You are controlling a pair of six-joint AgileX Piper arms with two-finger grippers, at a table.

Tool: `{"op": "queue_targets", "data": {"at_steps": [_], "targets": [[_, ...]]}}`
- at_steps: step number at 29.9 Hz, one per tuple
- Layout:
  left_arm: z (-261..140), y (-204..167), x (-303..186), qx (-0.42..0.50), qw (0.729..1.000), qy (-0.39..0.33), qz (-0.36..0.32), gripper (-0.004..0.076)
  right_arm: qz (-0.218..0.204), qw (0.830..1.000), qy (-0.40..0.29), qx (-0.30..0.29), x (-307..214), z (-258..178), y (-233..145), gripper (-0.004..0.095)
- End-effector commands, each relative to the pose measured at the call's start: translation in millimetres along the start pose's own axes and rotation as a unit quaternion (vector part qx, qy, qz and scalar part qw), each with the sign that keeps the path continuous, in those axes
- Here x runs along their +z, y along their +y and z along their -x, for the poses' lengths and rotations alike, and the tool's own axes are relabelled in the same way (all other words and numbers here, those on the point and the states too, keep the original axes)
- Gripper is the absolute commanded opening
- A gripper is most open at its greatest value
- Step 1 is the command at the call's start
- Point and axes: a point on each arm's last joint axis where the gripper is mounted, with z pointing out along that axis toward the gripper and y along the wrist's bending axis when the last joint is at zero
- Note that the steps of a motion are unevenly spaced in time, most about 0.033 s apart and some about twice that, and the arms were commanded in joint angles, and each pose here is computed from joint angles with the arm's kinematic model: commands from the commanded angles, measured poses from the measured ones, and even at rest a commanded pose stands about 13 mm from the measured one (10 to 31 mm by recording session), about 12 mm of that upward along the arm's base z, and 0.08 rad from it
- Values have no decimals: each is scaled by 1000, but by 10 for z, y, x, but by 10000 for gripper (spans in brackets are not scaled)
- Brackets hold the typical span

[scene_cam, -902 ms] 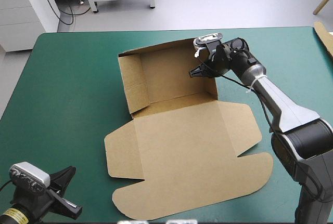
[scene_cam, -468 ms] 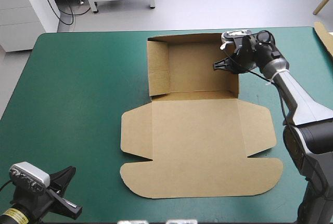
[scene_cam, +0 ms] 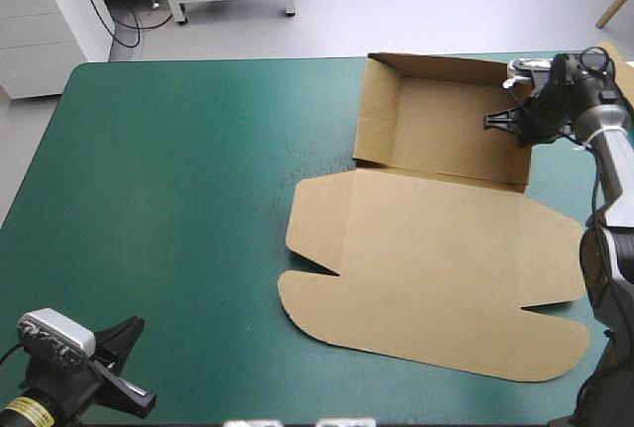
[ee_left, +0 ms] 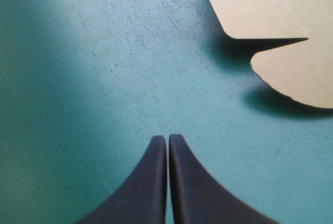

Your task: Fold the box

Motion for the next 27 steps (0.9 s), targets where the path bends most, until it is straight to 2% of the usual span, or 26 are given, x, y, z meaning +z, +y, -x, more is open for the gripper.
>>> {"op": "queue_targets", "data": {"at_steps": [1,10,14,19,22,27], "targets": [[115,2,-30,-8,999,-36,-3,-8,-75,997,-16,1,-284,-44,-551,-22],[109,1,-30,-8,999,-33,-3,-8,-127,988,-25,85,-362,-268,-1480,-21],[109,1,-30,-8,999,-33,-3,-8,-136,987,-11,90,-295,-357,-1707,-21],[107,0,-30,-8,999,-32,-4,-8,-134,987,10,91,-123,-379,-1770,-6],[106,0,-30,-8,999,-31,-4,-8,-134,988,13,70,-124,-381,-1770,93],[106,0,-30,-8,999,-31,-4,-8,-137,989,11,62,-293,-327,-1772,394]]}}
